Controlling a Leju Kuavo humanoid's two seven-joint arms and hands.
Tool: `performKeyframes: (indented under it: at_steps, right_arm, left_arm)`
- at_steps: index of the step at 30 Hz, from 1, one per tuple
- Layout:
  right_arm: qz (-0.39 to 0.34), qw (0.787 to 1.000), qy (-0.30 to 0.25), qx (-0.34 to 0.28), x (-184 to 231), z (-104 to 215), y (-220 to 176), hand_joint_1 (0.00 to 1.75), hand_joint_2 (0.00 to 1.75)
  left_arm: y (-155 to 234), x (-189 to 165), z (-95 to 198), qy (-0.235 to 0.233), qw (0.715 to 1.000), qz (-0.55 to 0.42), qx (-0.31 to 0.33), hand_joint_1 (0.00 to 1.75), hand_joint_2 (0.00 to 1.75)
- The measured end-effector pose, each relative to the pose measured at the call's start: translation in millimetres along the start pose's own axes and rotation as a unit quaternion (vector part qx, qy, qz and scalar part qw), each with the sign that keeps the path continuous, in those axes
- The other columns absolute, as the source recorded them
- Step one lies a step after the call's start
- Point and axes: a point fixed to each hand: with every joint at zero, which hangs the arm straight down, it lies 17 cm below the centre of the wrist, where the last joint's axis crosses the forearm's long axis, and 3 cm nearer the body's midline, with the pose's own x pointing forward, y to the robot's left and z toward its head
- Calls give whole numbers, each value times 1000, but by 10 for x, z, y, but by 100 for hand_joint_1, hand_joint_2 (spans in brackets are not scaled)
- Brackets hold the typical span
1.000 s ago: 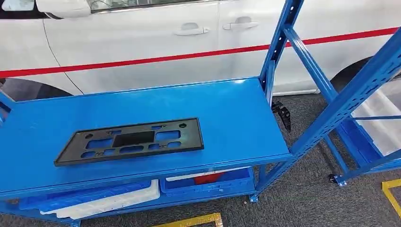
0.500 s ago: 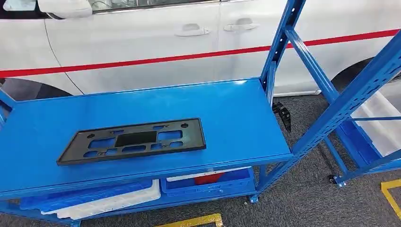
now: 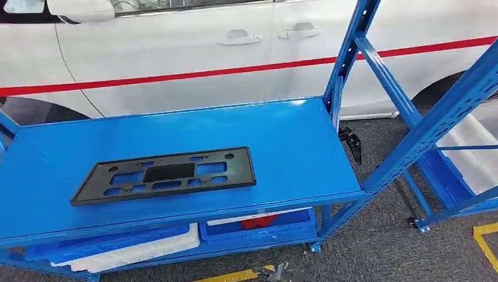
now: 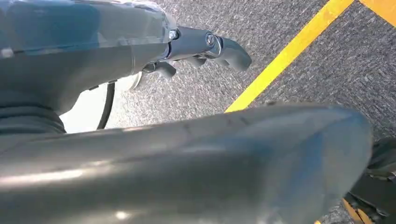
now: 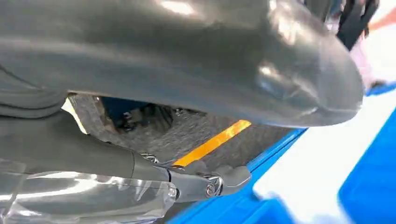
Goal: Take the parts from the cabinet and place them on the table.
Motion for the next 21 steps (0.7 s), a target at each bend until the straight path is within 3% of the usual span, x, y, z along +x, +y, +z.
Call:
performKeyframes:
  at_steps: [10,14,21]
  right_arm:
    - [85,992,-79,43,574,-145,140,0,0]
    - [121,986,-115,29,836,-168,79,0,0]
    - [260,950,-174,-12,1418,-236,-186,0,0]
  left_arm:
    - [23,19,-2,-1,1000,1,2,0,0]
    - [35,22,-4,-3,1000,2,6,0,0]
    - [38,21,-5,-4,1000,-5,7,0,0]
